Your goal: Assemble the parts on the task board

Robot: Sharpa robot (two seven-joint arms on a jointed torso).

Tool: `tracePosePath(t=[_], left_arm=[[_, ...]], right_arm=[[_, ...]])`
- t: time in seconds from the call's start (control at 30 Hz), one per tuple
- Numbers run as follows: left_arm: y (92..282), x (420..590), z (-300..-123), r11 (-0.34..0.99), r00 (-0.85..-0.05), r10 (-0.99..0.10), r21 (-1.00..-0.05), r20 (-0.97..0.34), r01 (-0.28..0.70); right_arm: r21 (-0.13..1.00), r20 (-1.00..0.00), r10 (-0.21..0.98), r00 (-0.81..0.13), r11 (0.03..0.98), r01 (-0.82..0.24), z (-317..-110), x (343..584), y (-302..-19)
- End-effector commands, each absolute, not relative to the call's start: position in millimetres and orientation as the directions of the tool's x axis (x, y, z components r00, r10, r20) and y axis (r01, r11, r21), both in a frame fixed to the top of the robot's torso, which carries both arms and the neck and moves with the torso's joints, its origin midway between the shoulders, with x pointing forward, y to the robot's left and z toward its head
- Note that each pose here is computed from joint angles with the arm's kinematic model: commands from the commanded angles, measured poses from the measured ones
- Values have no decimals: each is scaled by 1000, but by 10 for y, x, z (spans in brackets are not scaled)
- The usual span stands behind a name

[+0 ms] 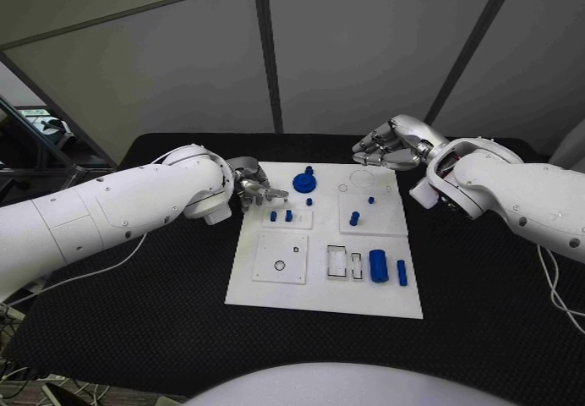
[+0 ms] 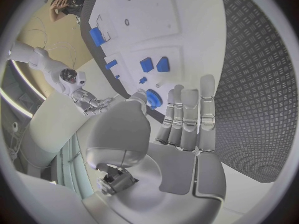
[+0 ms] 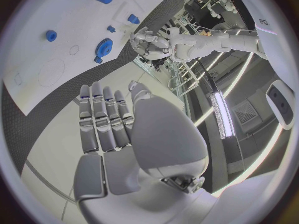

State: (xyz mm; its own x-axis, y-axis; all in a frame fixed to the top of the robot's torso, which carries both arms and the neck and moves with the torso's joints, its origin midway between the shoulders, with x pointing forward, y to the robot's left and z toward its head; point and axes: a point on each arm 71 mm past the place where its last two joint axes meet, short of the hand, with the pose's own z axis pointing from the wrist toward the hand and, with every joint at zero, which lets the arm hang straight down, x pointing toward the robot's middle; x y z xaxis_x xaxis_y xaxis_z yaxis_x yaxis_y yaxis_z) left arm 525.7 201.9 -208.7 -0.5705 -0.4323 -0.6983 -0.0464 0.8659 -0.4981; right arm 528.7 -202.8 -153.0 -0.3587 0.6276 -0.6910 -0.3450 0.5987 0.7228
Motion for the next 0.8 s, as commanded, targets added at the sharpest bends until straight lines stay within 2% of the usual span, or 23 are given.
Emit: tracePosePath(t=[0.03, 0.17, 0.33, 0.5, 0.8], left_arm=[[1942, 5300, -1944, 772, -475, -532, -632, -701, 70], [1796, 5296, -1814, 756, -370, -475, -585, -798, 292], [1641, 5268, -1790, 750, -292, -408, -500, -865, 434], [1489, 5224, -1865, 751, -261, -317, -409, -912, 518], [1312, 5215, -2025, 767, -283, -169, -306, -944, 563]], right_arm=[[724, -689, 628, -361, 594, -349, -1518, 5286, -2022], [724, -689, 628, -361, 594, -349, -1518, 5287, -2022], [724, -689, 629, -359, 594, -350, -1517, 5288, -2020], [724, -689, 629, -359, 593, -351, -1517, 5288, -2015], [725, -688, 628, -362, 592, -352, -1518, 5287, -1998]])
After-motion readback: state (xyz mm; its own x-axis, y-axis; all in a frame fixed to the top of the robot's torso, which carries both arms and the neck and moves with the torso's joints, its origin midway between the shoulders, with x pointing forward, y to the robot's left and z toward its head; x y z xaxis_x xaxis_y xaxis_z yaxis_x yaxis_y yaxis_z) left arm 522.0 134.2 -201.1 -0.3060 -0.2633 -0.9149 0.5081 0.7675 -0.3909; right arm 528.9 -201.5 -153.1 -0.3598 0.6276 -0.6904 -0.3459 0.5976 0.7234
